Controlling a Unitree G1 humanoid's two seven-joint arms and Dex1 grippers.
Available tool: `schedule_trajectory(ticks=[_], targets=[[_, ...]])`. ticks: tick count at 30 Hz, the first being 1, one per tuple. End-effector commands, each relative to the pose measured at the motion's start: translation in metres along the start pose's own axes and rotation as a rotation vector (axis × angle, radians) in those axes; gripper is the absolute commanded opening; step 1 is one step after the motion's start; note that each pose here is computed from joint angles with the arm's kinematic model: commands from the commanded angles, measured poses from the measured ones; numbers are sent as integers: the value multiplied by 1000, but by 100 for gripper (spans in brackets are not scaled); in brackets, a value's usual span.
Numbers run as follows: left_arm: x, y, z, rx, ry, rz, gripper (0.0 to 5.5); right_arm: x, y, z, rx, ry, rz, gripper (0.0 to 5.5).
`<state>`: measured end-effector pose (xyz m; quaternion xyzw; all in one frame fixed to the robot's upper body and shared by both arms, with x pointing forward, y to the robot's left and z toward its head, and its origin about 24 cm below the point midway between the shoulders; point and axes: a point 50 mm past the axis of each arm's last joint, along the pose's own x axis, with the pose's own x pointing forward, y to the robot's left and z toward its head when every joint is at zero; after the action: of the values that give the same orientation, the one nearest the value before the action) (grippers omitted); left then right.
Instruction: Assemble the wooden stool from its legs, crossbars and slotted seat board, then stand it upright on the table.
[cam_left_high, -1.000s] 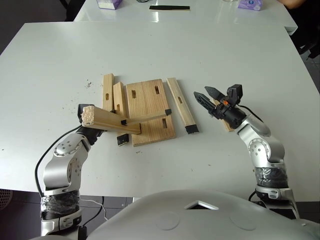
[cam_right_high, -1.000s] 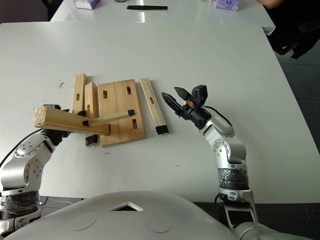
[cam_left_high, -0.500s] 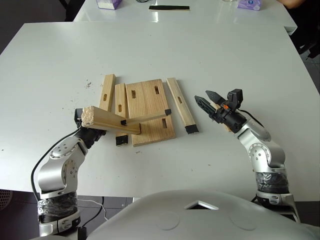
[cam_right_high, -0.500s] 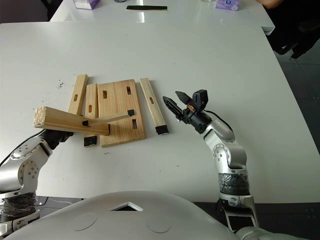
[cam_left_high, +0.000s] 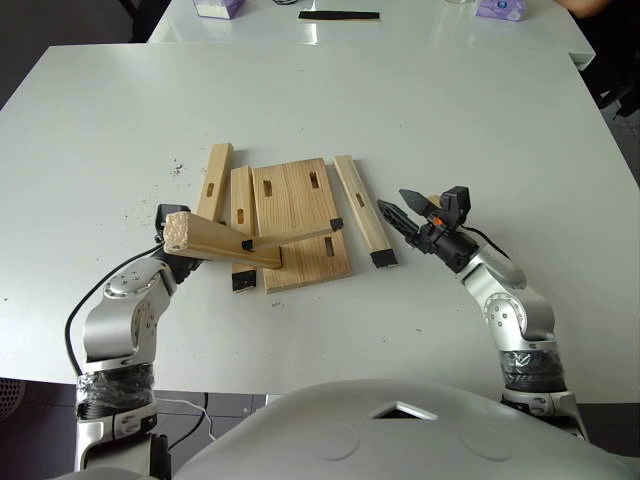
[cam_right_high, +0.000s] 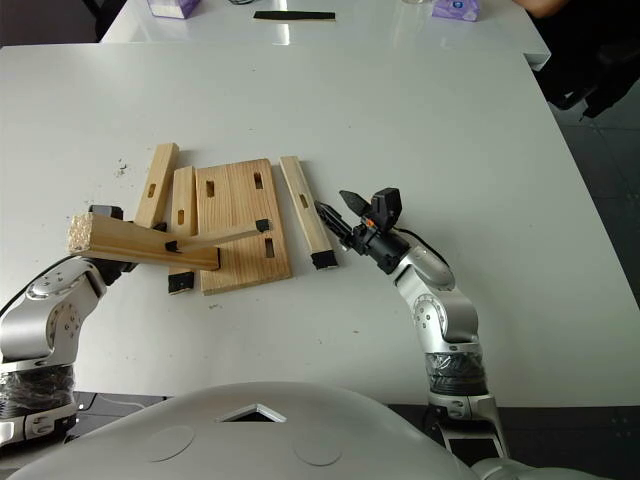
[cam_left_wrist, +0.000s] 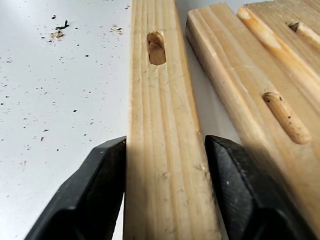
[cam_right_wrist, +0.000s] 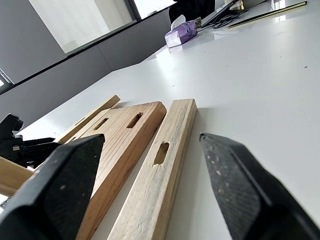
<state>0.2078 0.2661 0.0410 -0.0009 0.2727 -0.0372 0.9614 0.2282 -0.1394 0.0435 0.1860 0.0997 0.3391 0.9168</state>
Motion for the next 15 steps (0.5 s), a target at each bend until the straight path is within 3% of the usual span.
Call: schedule_trajectory(ticks=[1, 5, 6, 8, 11, 13, 15], targets=[[-3, 7, -20, -51, 107, 56, 204, -2, -6, 5, 2, -28, -49, 352], [2, 9, 8, -70, -18, 77, 204, 2, -11, 22, -46, -120, -119, 352], [3, 9, 28, -99, -106, 76, 204, 5, -14, 29, -75, -126, -150, 352], [-4, 0, 102, -212, -442, -20, 204, 14, -23, 50, -168, -118, -224, 352], [-47, -10, 197, -372, -910, -292, 204, 32, -31, 103, -309, -153, -273, 352], [-73, -19, 222, -354, -1040, -485, 204, 43, -26, 142, -359, -222, -233, 352], [-89, -28, 229, -283, -1070, -660, 204, 50, -10, 175, -388, -331, -117, 352]])
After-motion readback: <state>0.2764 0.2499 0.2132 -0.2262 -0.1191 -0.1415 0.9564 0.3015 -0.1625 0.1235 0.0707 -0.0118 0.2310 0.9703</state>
